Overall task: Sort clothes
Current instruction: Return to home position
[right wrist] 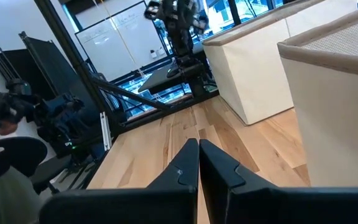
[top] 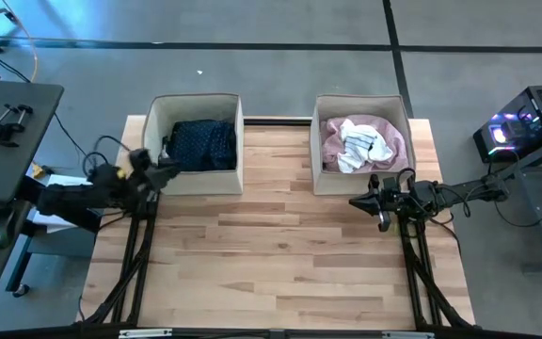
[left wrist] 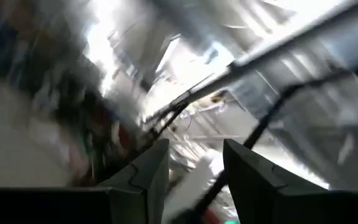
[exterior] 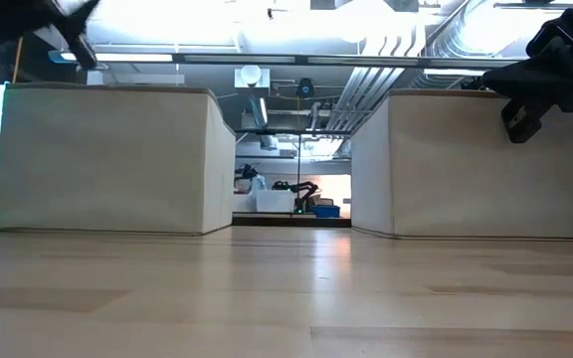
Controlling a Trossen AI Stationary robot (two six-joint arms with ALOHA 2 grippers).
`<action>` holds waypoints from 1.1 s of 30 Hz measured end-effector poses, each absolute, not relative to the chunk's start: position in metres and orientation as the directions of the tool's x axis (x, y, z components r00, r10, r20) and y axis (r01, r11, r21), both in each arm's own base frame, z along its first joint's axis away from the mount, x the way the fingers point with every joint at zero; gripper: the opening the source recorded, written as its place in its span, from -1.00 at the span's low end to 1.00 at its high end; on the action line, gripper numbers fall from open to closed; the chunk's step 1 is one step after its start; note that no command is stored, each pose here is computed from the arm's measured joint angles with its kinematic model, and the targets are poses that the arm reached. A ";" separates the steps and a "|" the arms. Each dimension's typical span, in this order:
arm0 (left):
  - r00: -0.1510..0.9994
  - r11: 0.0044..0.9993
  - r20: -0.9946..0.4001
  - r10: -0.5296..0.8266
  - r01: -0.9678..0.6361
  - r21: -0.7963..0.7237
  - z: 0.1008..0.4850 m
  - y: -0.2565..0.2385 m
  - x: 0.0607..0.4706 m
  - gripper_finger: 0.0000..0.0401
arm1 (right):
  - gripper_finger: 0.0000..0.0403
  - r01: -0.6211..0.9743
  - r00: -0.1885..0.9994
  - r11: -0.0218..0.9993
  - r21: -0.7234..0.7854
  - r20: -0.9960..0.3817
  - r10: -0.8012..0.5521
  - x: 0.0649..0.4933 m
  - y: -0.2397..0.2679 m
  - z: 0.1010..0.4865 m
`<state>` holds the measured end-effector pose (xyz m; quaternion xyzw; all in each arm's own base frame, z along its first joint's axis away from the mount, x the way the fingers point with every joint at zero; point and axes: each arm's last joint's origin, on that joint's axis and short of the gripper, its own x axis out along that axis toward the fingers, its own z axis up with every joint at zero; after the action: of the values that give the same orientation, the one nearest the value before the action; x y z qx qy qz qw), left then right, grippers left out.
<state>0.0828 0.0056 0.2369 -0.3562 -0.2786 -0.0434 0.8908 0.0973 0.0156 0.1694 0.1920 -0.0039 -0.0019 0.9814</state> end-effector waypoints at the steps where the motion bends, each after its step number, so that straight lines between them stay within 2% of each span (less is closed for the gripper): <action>1: 0.858 0.674 0.495 0.136 0.286 -0.681 0.234 0.006 0.086 -0.30 | -1.00 0.002 1.000 0.926 0.377 0.007 -0.005 0.097 0.016 0.169; 3: 0.886 0.609 0.440 0.148 0.269 -0.746 0.229 0.006 0.091 -0.30 | -1.00 0.002 1.000 0.926 0.377 0.007 -0.005 0.097 0.016 0.169; 8: 0.945 0.550 0.245 0.216 0.089 -0.830 0.212 0.005 0.103 -0.30 | -1.00 0.002 1.000 0.926 0.377 0.007 -0.005 0.097 0.016 0.169; 11: 0.969 0.646 0.117 0.219 -0.054 -0.761 0.198 0.004 0.108 -0.30 | -1.00 0.003 1.000 0.926 0.377 0.006 -0.005 0.097 0.016 0.169; 16: 0.974 0.852 0.018 0.224 -0.187 -0.489 0.189 0.004 0.111 -0.30 | -1.00 0.002 1.000 0.926 0.377 0.006 -0.005 0.097 0.016 0.169; 20: 0.978 0.961 0.061 0.200 -0.184 -0.209 0.190 0.002 0.107 -0.30 | -1.00 0.003 1.000 0.926 0.377 0.006 -0.005 0.097 0.016 0.169; 23: 0.982 0.987 0.106 0.156 -0.153 -0.040 0.178 0.001 0.102 -0.30 | -1.00 0.002 1.000 0.926 0.377 0.006 -0.005 0.097 0.016 0.169; 29: 0.995 0.992 0.033 0.098 -0.095 -0.086 0.170 0.001 0.097 -0.30 | -1.00 0.002 1.000 0.926 0.377 0.007 -0.005 0.097 0.016 0.169; 33: 1.000 1.000 0.013 -0.015 0.015 -0.011 0.168 -0.002 0.097 -0.30 | -1.00 0.002 1.000 0.926 0.377 0.007 -0.005 0.097 0.016 0.169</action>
<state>0.0971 -0.0023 0.1679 -0.0054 -0.0062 -0.0076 0.9999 0.0973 0.0156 0.1694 0.1920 -0.0039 -0.0020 0.9814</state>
